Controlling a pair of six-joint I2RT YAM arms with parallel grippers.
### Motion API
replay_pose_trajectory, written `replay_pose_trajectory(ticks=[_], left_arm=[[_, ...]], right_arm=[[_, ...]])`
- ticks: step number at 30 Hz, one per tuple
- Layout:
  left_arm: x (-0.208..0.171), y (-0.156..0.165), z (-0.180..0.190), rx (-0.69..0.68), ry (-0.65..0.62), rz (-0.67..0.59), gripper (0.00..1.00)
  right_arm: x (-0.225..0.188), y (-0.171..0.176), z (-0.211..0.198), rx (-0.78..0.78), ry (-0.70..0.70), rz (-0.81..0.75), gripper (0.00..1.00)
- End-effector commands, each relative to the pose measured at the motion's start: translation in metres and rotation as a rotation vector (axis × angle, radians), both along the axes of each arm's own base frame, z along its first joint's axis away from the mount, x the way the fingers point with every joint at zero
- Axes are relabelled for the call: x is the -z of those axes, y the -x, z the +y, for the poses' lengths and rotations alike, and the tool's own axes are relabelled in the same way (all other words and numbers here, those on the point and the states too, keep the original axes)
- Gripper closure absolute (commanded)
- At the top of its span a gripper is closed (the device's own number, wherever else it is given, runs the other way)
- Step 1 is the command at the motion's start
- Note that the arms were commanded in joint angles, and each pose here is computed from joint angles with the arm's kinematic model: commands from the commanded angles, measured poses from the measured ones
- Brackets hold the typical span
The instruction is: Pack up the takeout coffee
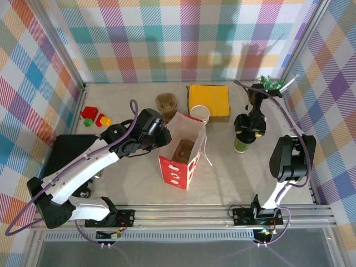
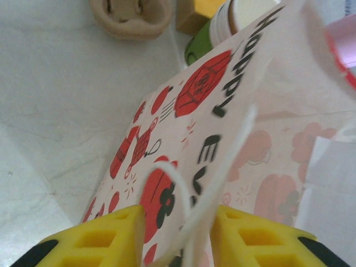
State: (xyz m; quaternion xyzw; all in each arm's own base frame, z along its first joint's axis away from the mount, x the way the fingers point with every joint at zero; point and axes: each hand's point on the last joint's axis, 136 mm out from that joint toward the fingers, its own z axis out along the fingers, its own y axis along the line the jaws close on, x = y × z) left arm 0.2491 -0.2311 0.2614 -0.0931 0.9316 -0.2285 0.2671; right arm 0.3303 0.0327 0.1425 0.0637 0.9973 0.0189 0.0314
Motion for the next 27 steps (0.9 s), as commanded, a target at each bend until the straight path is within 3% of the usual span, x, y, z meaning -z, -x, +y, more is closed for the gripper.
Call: replay_pose_trajectory(ticks=[1,9,19,27], left_arm=[[-0.028,-0.004,0.019,-0.003,-0.043,-0.085,0.59],[-0.042,0.007,0.036,0.064,-0.088,-0.119,0.52],[0.033,0.041,0.029,0.127,-0.082,0.078,0.55],[0.049,0.058,0.023,0.118,-0.015,0.11,0.56]], right_arm=[[-0.041,0.022,0.014,0.0,-0.031,-0.015,0.3],[-0.097,0.052,0.031,-0.02,-0.016,-0.079,0.31],[-0.167,0.079,0.061,-0.076,-0.017,-0.212,0.32],[-0.202,0.089,0.091,-0.146,-0.047,-0.297,0.33]])
